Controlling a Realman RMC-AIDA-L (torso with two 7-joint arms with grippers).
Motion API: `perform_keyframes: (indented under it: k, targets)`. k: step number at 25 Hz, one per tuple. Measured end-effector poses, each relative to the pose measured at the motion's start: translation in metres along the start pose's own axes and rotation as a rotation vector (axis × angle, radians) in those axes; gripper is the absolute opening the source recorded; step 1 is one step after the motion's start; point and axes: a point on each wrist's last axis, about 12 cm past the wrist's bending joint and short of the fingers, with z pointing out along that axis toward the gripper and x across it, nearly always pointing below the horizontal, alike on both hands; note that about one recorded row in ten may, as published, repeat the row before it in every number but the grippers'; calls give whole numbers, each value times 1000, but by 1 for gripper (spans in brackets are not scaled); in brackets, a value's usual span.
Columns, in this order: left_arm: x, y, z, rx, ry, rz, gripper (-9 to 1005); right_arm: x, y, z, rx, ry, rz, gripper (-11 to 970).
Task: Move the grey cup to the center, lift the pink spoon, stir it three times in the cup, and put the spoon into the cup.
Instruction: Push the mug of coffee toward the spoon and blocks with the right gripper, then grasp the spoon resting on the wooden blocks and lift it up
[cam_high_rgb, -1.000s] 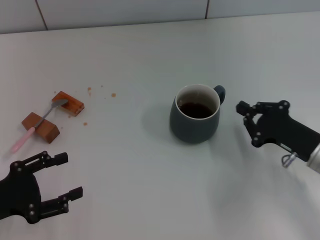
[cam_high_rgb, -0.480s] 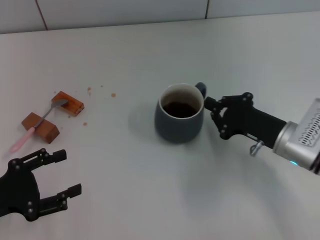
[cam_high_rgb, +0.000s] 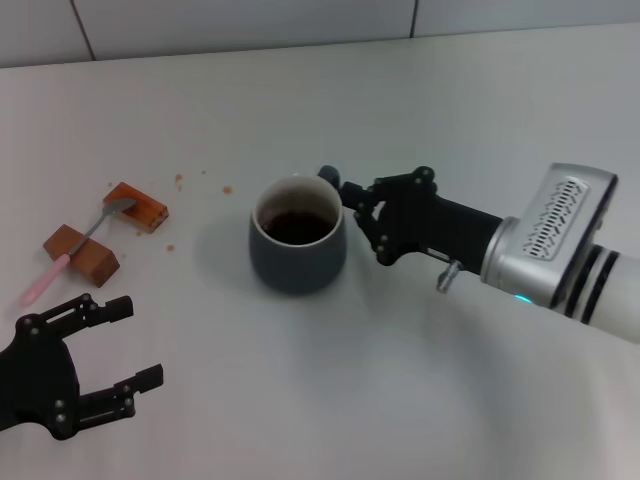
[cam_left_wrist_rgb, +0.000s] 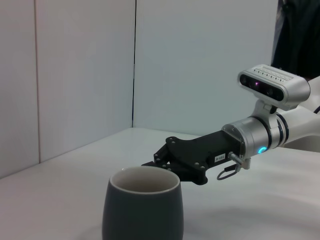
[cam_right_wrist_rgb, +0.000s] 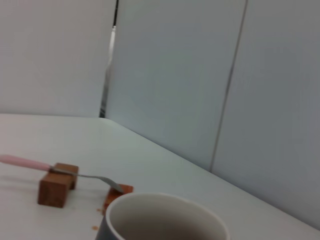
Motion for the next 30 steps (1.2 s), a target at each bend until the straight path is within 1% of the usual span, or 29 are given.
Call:
perform_keyframes:
  k: [7, 10, 13, 15, 17, 20, 22, 23, 24, 27, 30]
  targets:
    - [0, 0, 0, 1, -2, 3, 801, -12, 5, 17, -52, -16, -7, 43]
    - [0, 0, 0, 1, -2, 6, 801, -14, 6, 21, -61, -22, -6, 43]
    - [-1, 1, 2, 3, -4, 8, 800, -13, 6, 18, -50, -27, 2, 43]
    - [-1, 1, 2, 3, -5, 8, 800, -10, 3, 10, -11, -47, 22, 43]
    - [-1, 1, 2, 0, -7, 8, 800, -5, -2, -8, 48, -85, 41, 42]
    - [-2, 2, 2, -7, -13, 10, 800, 1, -6, -44, 138, -179, 70, 42]
    - [-2, 2, 3, -5, -15, 11, 800, 5, -6, -75, 185, -239, 84, 42]
    - [-3, 3, 4, -4, -16, 13, 800, 7, -5, -90, 190, -264, 88, 42]
    - [-3, 3, 4, -4, -16, 13, 800, 8, -3, -101, 188, -278, 94, 42]
    - [-5, 5, 7, 3, -20, 16, 800, 11, 4, -140, 133, -288, 107, 42]
    - [-6, 5, 8, 6, -23, 19, 801, 14, 13, -165, 58, -256, 143, 42]
